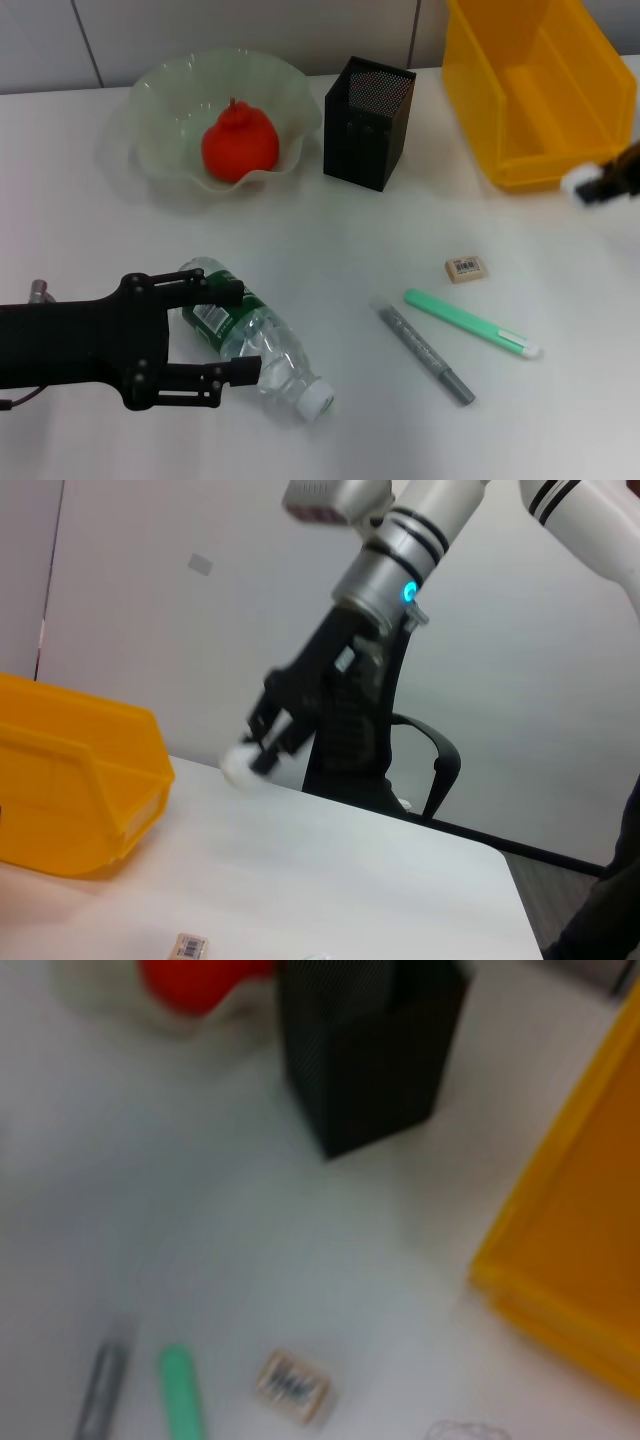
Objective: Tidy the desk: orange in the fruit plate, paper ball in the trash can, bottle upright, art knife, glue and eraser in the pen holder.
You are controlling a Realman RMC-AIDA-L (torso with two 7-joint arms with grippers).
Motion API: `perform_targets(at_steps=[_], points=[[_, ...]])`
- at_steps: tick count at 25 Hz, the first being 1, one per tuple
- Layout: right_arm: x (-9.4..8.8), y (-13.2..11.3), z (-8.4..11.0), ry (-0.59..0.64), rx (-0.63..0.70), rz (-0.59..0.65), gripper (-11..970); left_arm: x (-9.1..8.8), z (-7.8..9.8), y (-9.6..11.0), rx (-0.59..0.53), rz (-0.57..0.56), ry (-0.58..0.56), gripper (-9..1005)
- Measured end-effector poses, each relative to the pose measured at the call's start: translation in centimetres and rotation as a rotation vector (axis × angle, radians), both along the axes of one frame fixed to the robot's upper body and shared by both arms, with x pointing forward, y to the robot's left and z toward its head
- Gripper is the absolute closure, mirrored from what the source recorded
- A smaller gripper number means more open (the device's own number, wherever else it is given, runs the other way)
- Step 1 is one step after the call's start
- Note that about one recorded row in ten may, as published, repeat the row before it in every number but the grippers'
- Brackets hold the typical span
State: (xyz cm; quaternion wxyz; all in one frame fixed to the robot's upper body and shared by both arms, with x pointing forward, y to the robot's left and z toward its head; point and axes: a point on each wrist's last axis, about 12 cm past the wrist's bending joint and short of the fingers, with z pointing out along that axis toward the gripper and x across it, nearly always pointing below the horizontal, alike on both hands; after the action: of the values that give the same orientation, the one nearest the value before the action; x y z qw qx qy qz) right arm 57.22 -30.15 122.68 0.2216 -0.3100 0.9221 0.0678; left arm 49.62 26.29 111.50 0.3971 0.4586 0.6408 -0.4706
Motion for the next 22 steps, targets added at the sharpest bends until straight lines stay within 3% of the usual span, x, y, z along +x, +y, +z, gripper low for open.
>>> perform_targets(at_steps=[3,8,17,22], points=[[0.5,-0.5,0.9,-0.090,-0.001,-0.039,640,-0.1,-0.1,0.0,-0.004,0.002,0.004,161],[1.8,-1.1,0.4,-0.202,-0.009,-0.096,628,-0.2,-0.3,0.1,-0.006,0.007,0.008,161],[5.1,-1.9,-3.9,-0.352,-0.011,-0.150,590,-0.2,-0.4,0.1,-0.011,0.007,0.015,161],[5.8,-1.8,-4.4,-0.405,-0.003,-0.129,569,-0.2,-0.4,0.1,-0.011,0.006,0.014,161]])
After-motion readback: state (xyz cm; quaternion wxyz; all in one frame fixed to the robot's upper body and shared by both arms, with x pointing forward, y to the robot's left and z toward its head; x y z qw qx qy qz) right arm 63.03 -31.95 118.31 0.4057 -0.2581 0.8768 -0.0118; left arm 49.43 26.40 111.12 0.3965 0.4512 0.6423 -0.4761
